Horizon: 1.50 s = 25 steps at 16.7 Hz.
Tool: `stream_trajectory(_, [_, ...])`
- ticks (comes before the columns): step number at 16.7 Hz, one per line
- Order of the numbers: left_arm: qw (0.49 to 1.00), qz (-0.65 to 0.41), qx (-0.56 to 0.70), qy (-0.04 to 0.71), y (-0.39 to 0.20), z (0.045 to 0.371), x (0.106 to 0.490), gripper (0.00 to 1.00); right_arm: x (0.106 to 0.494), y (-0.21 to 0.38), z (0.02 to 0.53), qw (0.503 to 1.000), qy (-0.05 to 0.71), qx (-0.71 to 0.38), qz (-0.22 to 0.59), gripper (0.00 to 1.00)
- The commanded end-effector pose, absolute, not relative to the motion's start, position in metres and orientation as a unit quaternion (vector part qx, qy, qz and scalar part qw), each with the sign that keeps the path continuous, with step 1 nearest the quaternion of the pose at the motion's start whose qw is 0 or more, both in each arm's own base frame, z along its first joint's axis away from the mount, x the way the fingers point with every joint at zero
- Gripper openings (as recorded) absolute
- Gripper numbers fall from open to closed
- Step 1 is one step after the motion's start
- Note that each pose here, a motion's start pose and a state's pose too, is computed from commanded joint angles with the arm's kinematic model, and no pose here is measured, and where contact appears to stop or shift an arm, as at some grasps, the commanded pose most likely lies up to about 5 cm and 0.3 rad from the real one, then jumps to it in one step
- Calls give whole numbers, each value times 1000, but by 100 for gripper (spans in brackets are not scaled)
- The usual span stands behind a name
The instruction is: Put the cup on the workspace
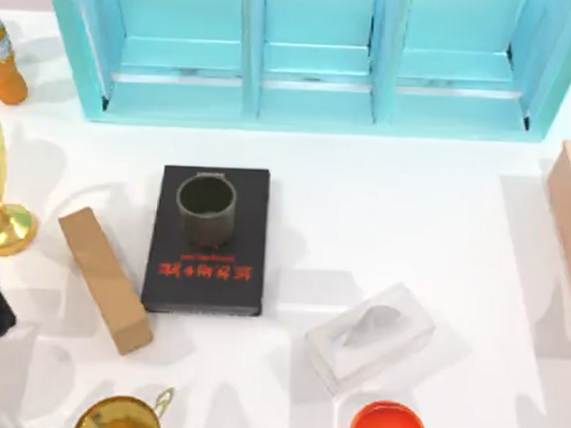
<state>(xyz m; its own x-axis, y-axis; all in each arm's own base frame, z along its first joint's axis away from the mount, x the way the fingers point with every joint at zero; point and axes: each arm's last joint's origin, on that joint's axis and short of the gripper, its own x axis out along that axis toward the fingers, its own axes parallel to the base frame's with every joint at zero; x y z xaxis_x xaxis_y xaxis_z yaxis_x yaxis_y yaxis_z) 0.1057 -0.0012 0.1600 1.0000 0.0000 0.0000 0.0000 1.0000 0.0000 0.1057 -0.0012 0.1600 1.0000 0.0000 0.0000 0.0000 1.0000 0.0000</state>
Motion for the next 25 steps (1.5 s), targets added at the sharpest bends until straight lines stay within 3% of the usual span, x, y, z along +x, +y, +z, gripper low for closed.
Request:
stream_trajectory(6, [1000,0,0,0,-1,160,106,100,107,3,179,999,30,12,11,100])
stream_trajectory(11, [1000,0,0,0,-1,160,106,100,122,20,255,992,109,44,38,100])
stream_trajectory(19, [1000,0,0,0,-1,160,106,100,206,105,433,968,207,110,94,100])
stream_trajectory(22, [1000,0,0,0,-1,160,106,100,242,159,460,952,256,126,110,100])
stream_trajectory(25, [1000,0,0,0,-1,160,106,100,275,220,452,932,322,124,112,100])
